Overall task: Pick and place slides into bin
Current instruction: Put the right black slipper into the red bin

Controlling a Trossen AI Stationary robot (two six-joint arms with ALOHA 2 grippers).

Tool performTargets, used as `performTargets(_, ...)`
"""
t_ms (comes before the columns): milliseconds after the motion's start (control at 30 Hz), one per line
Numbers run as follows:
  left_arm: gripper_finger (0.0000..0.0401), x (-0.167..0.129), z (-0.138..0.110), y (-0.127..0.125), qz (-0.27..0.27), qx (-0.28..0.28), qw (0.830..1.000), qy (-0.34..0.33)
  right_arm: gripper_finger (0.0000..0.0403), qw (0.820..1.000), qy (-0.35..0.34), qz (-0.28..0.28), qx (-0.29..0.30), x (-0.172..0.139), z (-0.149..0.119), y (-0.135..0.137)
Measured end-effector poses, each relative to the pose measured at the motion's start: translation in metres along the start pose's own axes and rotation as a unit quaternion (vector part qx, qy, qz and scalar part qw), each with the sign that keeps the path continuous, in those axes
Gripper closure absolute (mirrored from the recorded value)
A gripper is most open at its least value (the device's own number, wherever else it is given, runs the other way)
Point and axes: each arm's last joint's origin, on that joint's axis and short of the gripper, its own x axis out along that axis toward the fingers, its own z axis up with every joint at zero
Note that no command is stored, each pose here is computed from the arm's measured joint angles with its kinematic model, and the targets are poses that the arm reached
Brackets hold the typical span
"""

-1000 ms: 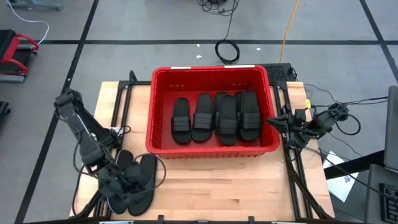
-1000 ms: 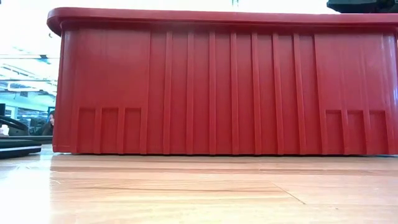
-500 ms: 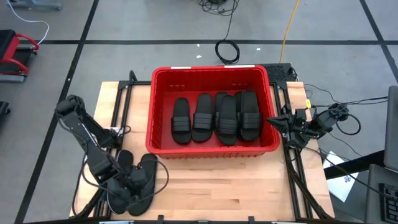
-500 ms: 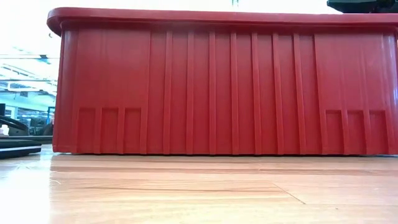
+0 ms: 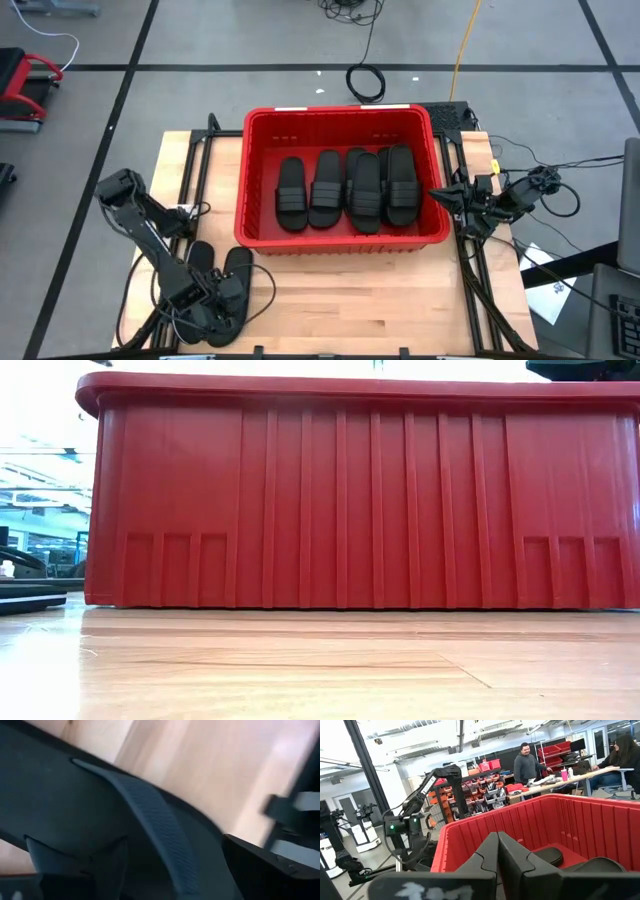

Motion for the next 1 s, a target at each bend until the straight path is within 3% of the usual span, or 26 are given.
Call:
performTargets(200, 0.0121, 0.025, 0.001, 0.001, 0.043, -0.013, 0.998, 0.036, 0.0403, 1.000, 0.000, 0.000, 0.000, 0.000, 0.000, 0.000)
performTargets(300, 0.0159, 0.030, 0.002, 0.001, 0.046, -0.007, 0.997, 0.054, 0.0403, 1.000, 0.000, 0.000, 0.000, 0.000, 0.000, 0.000)
performTargets(400, 0.0236, 0.030, 0.004, -0.002, 0.024, 0.010, 0.997, 0.069, 0.0403, 1.000, 0.000, 0.000, 0.000, 0.000, 0.000, 0.000)
performTargets(533, 0.0367, 0.023, 0.008, -0.005, -0.013, 0.029, 0.995, 0.092, 0.0403, 1.000, 0.000, 0.000, 0.000, 0.000, 0.000, 0.000)
performTargets(567, 0.0382, 0.021, 0.010, -0.005, -0.020, 0.028, 0.995, 0.094, 0.0403, 1.000, 0.000, 0.000, 0.000, 0.000, 0.000, 0.000)
performTargets(700, 0.0387, 0.006, 0.015, -0.007, -0.057, 0.037, 0.995, 0.070, 0.0403, 1.000, 0.000, 0.000, 0.000, 0.000, 0.000, 0.000)
performTargets(800, 0.0396, -0.016, 0.021, -0.014, -0.118, 0.045, 0.991, 0.048, 0.0403, 1.000, 0.000, 0.001, 0.001, 0.000, 0.000, 0.000)
performTargets(1000, 0.0398, -0.087, 0.029, -0.035, -0.261, 0.095, 0.959, -0.053, 0.0403, 1.000, 0.000, 0.000, 0.013, 0.000, 0.000, 0.000)
